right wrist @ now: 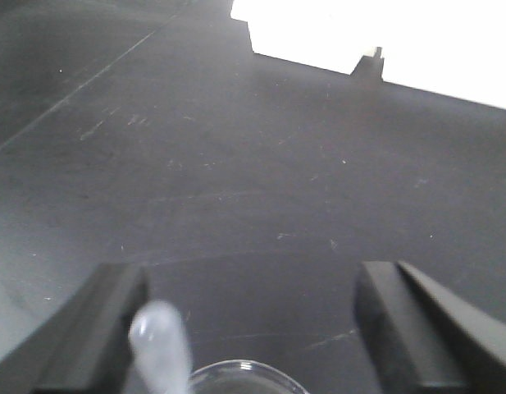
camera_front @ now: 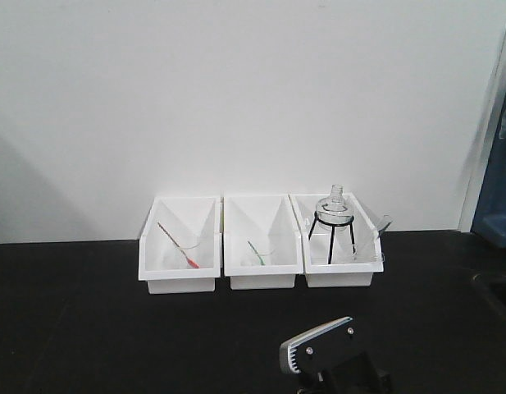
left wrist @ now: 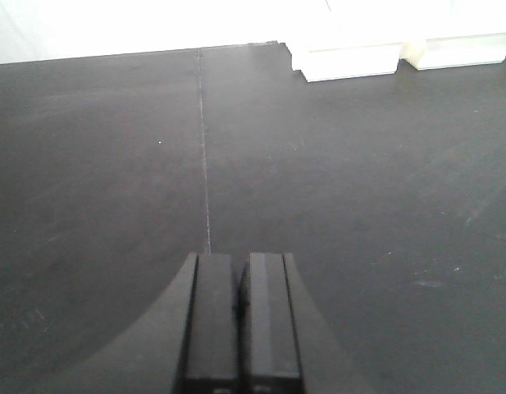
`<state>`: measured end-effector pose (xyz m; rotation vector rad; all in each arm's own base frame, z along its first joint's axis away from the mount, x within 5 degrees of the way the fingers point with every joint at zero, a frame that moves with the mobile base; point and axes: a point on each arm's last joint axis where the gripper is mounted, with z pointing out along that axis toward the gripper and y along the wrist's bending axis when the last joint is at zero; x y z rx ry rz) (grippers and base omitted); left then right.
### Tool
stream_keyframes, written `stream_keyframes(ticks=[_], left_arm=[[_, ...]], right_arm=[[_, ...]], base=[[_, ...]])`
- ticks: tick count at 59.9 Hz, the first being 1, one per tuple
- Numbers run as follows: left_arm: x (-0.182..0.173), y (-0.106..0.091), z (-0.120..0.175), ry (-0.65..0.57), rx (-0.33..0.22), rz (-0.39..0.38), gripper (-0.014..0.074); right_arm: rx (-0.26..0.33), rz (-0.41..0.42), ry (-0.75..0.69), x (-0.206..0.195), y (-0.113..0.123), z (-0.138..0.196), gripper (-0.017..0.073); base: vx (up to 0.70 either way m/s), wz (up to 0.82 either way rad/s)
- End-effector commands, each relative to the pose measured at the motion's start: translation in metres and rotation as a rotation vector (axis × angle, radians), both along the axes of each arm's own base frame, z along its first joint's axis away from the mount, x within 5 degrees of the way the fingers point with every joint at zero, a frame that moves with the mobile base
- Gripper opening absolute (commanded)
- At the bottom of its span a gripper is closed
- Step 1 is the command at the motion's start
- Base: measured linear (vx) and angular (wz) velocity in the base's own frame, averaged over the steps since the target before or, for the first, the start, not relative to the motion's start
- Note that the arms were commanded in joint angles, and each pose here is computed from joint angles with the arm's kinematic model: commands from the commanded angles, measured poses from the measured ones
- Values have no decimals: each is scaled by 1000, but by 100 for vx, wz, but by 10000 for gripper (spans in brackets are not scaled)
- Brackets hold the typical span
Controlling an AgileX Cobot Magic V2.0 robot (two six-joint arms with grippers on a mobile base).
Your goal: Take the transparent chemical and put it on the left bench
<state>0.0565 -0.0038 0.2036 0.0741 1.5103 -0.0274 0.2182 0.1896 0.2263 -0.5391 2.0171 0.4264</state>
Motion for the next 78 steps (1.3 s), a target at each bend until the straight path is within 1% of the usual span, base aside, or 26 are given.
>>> stream_keyframes(ticks=[1, 9, 13, 16, 20, 24, 33, 39, 41, 46, 50, 54, 56, 60, 62, 64, 67, 70, 74, 75, 78], left_arm=[[-1, 0, 3, -81, -14, -1, -3], [-1, 0, 3, -81, -14, -1, -3], [-1, 0, 3, -81, -14, -1, -3], [-1, 0, 3, -81, -14, -1, -3], [-1, 0, 3, -81, -14, -1, -3], [-1, 0, 3, -81, -14, -1, -3], [-1, 0, 3, -81, -14, -1, -3], [-1, 0, 3, -81, -14, -1, -3], [-1, 0, 3, -81, -14, -1, -3], [-1, 0, 3, -81, -14, -1, -3], [-1, 0, 3, -81, -14, -1, -3], [-1, 0, 3, -81, -14, -1, -3], [-1, 0, 3, -81, -14, -1, -3], [-1, 0, 3, -81, -14, -1, -3], [-1, 0, 3, -81, -14, -1, -3], [-1, 0, 3, -81, -14, -1, -3], [-1, 0, 3, -81, -14, -1, -3], [-1, 0, 3, -81, -14, -1, -3], [-1, 0, 3, -81, -14, -1, -3], [-1, 0, 3, -81, -14, -1, -3], [-1, 0, 3, -81, -14, -1, -3]], right_arm=[[62, -30, -113, 5, 0, 24, 612], [63, -28, -103, 5, 0, 24, 584], [82, -37, -69, 4, 0, 23, 573], [83, -38, -67, 4, 0, 23, 565], [76, -40, -89, 5, 0, 24, 556], [83, -50, -135, 6, -2, 30, 551], [120, -37, -264, 2, -7, 68, 549], [181, -35, -314, -2, -10, 98, 549], [192, -34, -332, -3, -11, 106, 549], [184, -26, -391, -7, -15, 123, 529], [177, -59, -417, -6, -23, 130, 479], [178, -136, -412, 0, -36, 132, 400], [176, -183, -401, 4, -46, 133, 344], [159, -270, -376, 11, -63, 132, 202], [138, -307, -370, 13, -72, 131, 147], [108, -336, -369, 15, -80, 131, 67], [56, -368, -363, 18, -90, 129, -16], [13, -395, -354, 20, -97, 127, -13], [-39, -411, -343, 22, -103, 125, -10], [-48, -414, -337, 22, -103, 124, -10], [-40, -438, -310, 21, -105, 122, -8]], base=[[0, 0], [0, 0], [0, 0], [0, 0], [0, 0], [0, 0], [0, 0], [0, 0], [0, 0], [0, 0], [0, 0], [0, 0], [0, 0], [0, 0], [0, 0], [0, 0], [0, 0], [0, 0], [0, 0], [0, 0], [0, 0]])
